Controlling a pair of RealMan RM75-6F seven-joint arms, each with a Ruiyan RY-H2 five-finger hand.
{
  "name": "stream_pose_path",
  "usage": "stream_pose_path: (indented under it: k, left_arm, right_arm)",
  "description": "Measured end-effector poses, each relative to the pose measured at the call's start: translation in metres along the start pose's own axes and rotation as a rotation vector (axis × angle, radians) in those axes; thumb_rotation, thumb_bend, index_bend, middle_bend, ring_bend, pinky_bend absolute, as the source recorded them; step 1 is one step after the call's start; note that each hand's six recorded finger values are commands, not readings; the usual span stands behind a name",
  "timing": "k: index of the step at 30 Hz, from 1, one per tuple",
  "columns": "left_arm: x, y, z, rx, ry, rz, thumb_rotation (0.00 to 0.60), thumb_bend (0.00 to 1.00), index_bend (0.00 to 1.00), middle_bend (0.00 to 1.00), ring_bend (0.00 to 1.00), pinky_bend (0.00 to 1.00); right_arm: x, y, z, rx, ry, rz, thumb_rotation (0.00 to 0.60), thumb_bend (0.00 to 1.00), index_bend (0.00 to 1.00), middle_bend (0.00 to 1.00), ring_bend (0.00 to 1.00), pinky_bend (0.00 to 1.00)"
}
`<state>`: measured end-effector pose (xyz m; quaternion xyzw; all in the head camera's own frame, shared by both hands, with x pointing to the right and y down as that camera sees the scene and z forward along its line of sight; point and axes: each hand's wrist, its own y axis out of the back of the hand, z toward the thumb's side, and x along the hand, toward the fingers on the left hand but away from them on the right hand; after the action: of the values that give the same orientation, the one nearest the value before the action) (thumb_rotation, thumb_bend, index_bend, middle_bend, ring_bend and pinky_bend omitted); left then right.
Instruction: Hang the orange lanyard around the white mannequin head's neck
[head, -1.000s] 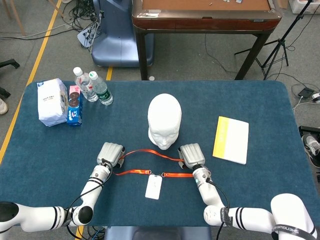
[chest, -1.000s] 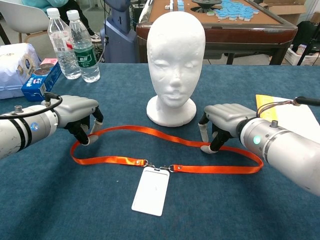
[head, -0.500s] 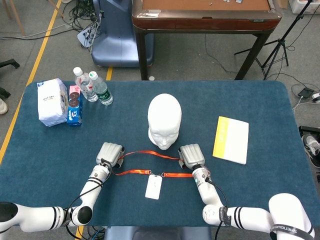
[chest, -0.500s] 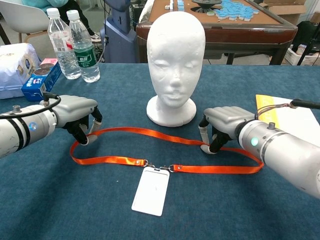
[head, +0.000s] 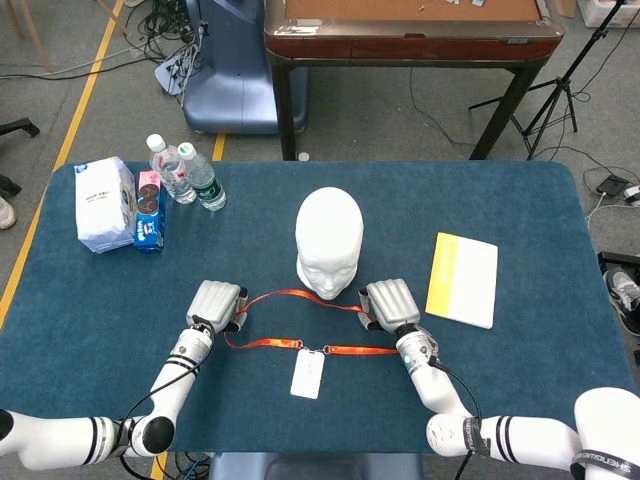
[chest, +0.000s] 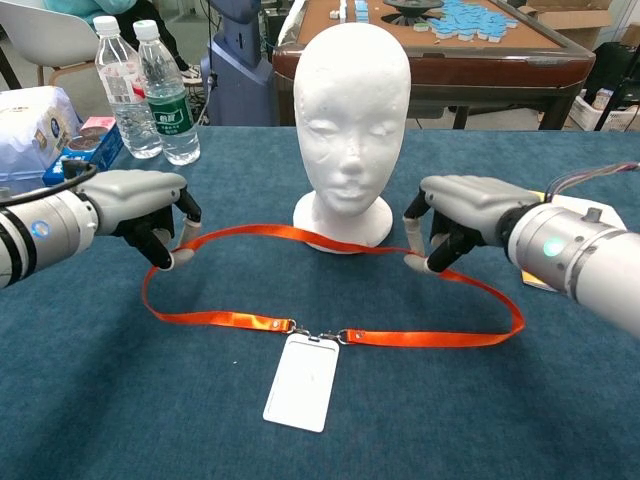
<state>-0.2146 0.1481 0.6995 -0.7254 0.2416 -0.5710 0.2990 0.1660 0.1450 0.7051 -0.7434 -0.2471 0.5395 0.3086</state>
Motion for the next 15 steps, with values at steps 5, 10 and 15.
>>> stream_pose_path:
  k: [5, 10, 15]
  left_arm:
    - [-0.015, 0.023, 0.0, -0.04, -0.03, 0.047, 0.6, 0.43, 0.61, 0.97, 0.97, 0.98]
    - [-0.033, 0.048, 0.003, -0.067, -0.067, 0.103, 0.6, 0.43, 0.61, 0.97, 0.97, 0.98]
    - [-0.045, 0.076, 0.006, -0.105, -0.088, 0.169, 0.6, 0.43, 0.61, 0.97, 0.97, 0.98]
  right_arm:
    - [0.018, 0.033, -0.007, -0.063, 0.045, -0.063, 0.6, 0.41, 0.64, 1.0, 1.0, 1.0]
    - [0.036, 0.065, -0.012, -0.101, 0.084, -0.134, 0.6, 0.41, 0.64, 1.0, 1.0, 1.0]
    - [0.051, 0.094, -0.017, -0.151, 0.108, -0.197, 0.6, 0.41, 0.64, 1.0, 1.0, 1.0]
